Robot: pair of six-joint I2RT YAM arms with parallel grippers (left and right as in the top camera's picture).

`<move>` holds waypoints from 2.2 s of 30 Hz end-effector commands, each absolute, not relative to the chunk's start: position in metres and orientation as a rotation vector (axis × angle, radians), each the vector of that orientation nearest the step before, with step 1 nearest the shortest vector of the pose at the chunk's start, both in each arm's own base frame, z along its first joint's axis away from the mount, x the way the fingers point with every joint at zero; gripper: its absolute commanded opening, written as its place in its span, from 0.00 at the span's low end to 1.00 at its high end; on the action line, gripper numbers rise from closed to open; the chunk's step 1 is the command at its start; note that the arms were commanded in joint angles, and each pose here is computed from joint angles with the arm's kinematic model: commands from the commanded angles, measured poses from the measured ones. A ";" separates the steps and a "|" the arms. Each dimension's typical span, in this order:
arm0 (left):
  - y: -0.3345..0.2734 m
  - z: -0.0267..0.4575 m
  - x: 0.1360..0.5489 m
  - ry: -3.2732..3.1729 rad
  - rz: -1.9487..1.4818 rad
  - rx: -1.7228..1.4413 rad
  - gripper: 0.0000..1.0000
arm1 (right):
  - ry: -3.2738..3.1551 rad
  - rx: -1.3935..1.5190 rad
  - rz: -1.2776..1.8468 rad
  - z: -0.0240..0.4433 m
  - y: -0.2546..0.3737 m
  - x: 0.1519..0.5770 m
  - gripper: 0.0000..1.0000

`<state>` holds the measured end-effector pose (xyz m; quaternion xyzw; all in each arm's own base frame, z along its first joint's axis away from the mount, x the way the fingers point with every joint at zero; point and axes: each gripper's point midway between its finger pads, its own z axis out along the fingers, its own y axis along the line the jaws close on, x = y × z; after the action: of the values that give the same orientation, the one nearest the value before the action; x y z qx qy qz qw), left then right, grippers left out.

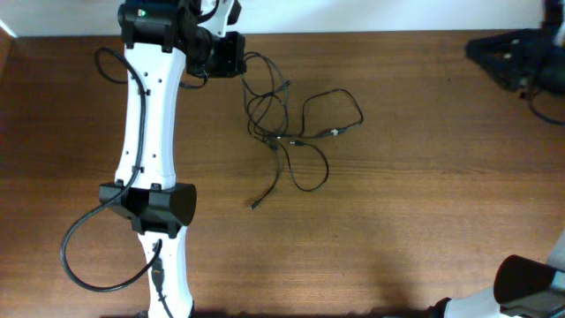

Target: Untangle cables

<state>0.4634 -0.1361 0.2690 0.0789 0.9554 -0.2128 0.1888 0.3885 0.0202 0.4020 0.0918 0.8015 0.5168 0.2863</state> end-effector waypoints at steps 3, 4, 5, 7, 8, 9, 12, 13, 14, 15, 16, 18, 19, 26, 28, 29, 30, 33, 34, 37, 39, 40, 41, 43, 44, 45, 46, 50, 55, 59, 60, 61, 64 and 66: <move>-0.206 0.335 0.441 2.370 -1.301 0.487 0.00 | 2.407 0.064 1.020 0.360 0.102 0.388 0.56; -0.211 0.357 0.435 2.248 -1.447 0.549 0.00 | 2.450 0.014 0.976 0.352 0.125 0.385 0.57; -0.211 0.372 0.431 2.186 -1.501 0.576 0.00 | 2.490 -0.019 0.950 0.343 0.145 0.383 0.58; -0.212 0.377 0.429 2.178 -1.452 0.591 0.00 | 2.578 0.019 0.884 0.318 0.169 0.388 0.58; -0.210 0.369 0.434 2.235 -1.326 0.568 0.00 | 2.608 0.043 0.860 0.303 0.183 0.397 0.57; -0.203 0.354 0.443 2.319 -1.195 0.505 0.00 | 2.613 0.072 0.846 0.292 0.196 0.409 0.57; -0.184 0.315 0.461 2.531 -0.831 0.247 0.00 | 2.643 0.168 0.858 0.256 0.225 0.437 0.53; -0.186 0.313 0.461 2.534 -0.800 0.251 0.00 | 2.660 0.184 0.863 0.245 0.231 0.441 0.52; -0.187 0.312 0.461 2.539 -0.777 0.251 0.00 | 2.678 0.193 0.870 0.236 0.237 0.443 0.52; -0.188 0.312 0.461 2.540 -0.770 0.254 0.00 | 2.689 0.202 0.876 0.231 0.241 0.444 0.51; -0.188 0.312 0.461 2.540 -0.770 0.255 0.00 | 2.678 0.195 0.881 0.231 0.244 0.446 0.51; -0.188 0.312 0.460 2.541 -0.771 0.255 0.00 | 2.673 0.240 0.858 0.228 0.242 0.450 0.50; -0.189 0.311 0.460 2.542 -0.772 0.256 0.00 | 2.674 0.250 0.857 0.225 0.243 0.453 0.47; -0.193 0.310 0.457 2.551 -0.774 0.265 0.00 | 2.678 0.336 0.854 0.187 0.256 0.478 0.17; -0.190 0.308 0.458 2.558 -0.748 0.257 0.00 | 2.719 0.341 0.825 0.176 0.252 0.474 0.04; -0.184 0.306 0.460 2.566 -0.695 0.240 0.00 | 2.719 0.300 0.829 0.179 0.248 0.473 0.04; -0.175 0.302 0.465 2.573 -0.619 0.216 0.00 | 2.718 0.270 0.839 0.185 0.243 0.471 0.04; -0.122 0.278 0.477 2.645 -0.295 0.024 0.00 | 2.587 -0.010 1.040 0.258 0.224 0.449 0.04; -0.104 0.273 0.476 2.675 -0.273 -0.027 0.00 | 2.474 -0.091 1.186 0.307 0.197 0.432 0.04; -0.070 0.271 0.479 2.686 -0.247 -0.123 0.00 | 2.236 -0.135 1.414 0.384 0.126 0.394 0.04; -0.070 0.270 0.478 2.688 -0.248 -0.122 0.00 | 2.072 -0.113 1.551 0.421 0.082 0.371 0.04; -0.070 0.270 0.478 2.689 -0.247 -0.123 0.00 | 2.025 -0.099 1.586 0.429 0.070 0.368 0.04; -0.071 0.270 0.478 2.690 -0.250 -0.120 0.00 | 2.024 -0.071 1.563 0.428 0.061 0.370 0.04; -0.110 0.278 0.474 2.648 -0.433 0.182 0.00 | 2.133 -0.033 1.416 0.407 0.066 0.381 0.07; -0.133 0.288 0.468 2.580 -0.553 0.386 0.00 | 2.173 -0.020 1.365 0.399 0.069 0.384 0.13; -0.157 0.307 0.457 2.471 -0.673 0.583 0.00 | 2.218 -0.011 1.304 0.390 0.072 0.387 0.25; -0.170 0.330 0.447 2.368 -0.743 0.676 0.00 | 2.263 0.005 1.225 0.380 0.073 0.390 0.34; -0.169 0.489 0.386 1.865 -0.670 0.721 0.00 | 2.331 0.075 1.092 0.364 0.060 0.395 0.48; -0.151 0.527 0.369 1.820 -0.602 0.571 0.00 | 2.360 0.020 1.113 0.361 0.081 0.391 0.58; -0.169 0.542 0.372 1.809 -0.869 0.467 0.00 | 2.420 -0.109 1.104 0.350 0.137 0.389 0.67; -0.159 0.554 0.370 1.791 -0.886 0.404 0.00 | 2.468 -0.122 1.055 0.337 0.149 0.391 0.69; -0.148 0.557 0.373 1.787 -0.837 0.363 0.00 | 2.476 -0.134 1.062 0.334 0.154 0.392 0.69; -0.140 0.582 0.355 1.719 -0.913 0.347 0.00 | 2.441 -0.226 1.105 0.332 0.186 0.401 0.72; -0.139 0.595 0.346 1.677 -0.914 0.347 0.00 | 2.449 -0.283 1.143 0.323 0.216 0.401 0.73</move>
<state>0.3767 -0.1369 0.5676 0.1364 0.7399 -0.3647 0.5485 0.4036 0.1867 0.3312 -0.0834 0.8824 0.4032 0.2278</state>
